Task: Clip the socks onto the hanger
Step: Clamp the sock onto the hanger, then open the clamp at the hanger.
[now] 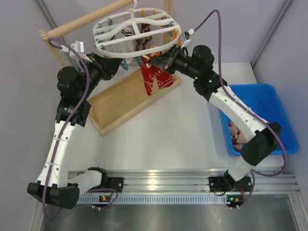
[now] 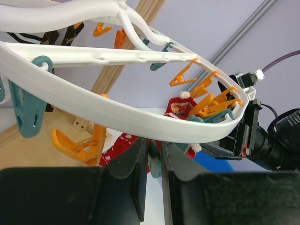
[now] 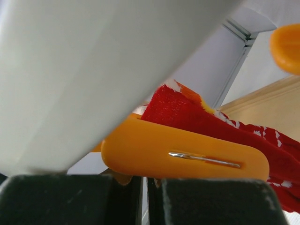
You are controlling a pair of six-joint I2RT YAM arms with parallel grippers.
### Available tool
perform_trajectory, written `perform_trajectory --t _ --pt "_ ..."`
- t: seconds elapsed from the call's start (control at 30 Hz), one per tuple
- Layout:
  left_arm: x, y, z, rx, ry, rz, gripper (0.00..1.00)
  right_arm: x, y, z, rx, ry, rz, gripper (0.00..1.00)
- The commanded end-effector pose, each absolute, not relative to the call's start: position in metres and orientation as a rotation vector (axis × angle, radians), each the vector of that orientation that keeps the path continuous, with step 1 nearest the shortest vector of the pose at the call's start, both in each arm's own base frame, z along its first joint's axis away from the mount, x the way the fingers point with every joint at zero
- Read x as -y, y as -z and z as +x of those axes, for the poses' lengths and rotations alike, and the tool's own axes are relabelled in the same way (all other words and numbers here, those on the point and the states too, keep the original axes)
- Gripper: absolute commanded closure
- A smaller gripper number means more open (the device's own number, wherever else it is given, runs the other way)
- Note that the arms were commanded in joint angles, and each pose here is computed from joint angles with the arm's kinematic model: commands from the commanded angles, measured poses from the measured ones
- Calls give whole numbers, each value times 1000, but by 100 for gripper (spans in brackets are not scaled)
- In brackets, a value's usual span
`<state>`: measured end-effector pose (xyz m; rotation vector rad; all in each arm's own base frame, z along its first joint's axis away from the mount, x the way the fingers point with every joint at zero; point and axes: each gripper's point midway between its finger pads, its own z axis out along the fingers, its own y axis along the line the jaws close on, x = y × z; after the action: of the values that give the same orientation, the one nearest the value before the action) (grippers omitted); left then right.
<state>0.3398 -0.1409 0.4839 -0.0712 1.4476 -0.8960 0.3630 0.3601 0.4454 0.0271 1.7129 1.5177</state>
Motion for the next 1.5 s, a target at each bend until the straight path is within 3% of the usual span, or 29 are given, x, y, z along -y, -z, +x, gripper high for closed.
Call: perform_trajectory --t 0.0,0.17,0.23,0.3,0.7,0.9,1.33,1.47 --pt "142 -518 329 -1340 911 -26 80 -353 -474 349 -1608 -1533 -59 100" --pt "145 -515 327 -1348 918 -16 100 -351 -479 335 -1589 -1528 -145 86" --pt "146 -514 327 -1354 925 -14 100 -350 -473 331 -1593 -1509 -176 70" --pt "148 -514 326 -1357 930 -9 100 -344 -478 318 -1566 -1495 -233 63" --pt "158 -501 336 -1402 940 -22 100 -324 -511 261 -1220 -1310 -659 72" --pt "162 -500 338 -1409 953 -22 100 -358 -523 247 -1128 -1247 -820 69" --pt "161 -508 325 -1400 959 -3 100 -410 -485 287 -1187 -1017 -872 69" --pt "163 -507 324 -1406 971 5 100 -418 -475 295 -1187 -986 -891 63"
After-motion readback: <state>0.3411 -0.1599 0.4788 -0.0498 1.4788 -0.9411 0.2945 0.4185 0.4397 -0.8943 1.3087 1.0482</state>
